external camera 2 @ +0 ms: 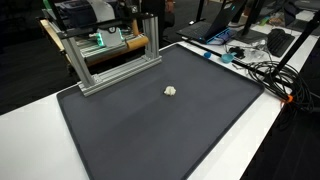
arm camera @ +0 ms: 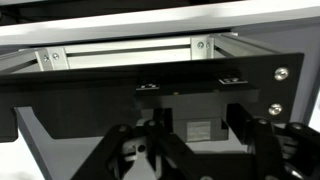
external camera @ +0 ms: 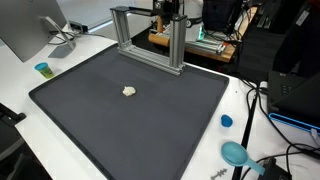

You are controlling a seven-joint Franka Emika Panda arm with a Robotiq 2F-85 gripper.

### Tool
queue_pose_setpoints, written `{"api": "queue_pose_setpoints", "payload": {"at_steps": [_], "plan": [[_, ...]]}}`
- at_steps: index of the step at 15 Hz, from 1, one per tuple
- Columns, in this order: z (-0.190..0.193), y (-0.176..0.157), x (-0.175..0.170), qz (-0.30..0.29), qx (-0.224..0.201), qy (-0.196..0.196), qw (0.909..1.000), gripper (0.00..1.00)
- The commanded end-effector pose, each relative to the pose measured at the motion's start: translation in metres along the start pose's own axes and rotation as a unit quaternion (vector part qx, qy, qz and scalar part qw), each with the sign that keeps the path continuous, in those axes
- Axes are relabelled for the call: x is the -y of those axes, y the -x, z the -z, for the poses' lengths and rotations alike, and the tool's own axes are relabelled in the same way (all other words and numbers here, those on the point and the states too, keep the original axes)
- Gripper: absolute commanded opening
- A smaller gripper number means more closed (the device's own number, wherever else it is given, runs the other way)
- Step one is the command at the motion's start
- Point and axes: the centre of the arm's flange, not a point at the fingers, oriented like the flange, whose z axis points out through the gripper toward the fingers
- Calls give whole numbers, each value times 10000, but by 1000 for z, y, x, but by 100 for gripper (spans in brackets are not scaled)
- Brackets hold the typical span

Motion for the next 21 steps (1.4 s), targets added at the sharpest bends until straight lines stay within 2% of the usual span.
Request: {"api": "queue_pose_setpoints", "payload": {"at_steps": [1,2,4,7,10,11,12,14,21], "plan": [[-25,40,-2,-7,4,-42,10000,45],[-24,40,-3,-8,-15,-39,10000,44],[-24,38,-3,-4,-72,-56,10000,34],[-24,33,-2,-33,-159,-70,9998,34],[-19,22,2,126,7,48,9999,34],[-17,20,2,147,-14,84,9999,84],[-16,19,2,160,-27,101,9998,85],[-16,19,4,174,-64,118,9998,98],[-11,15,7,108,-451,190,9987,100]]}}
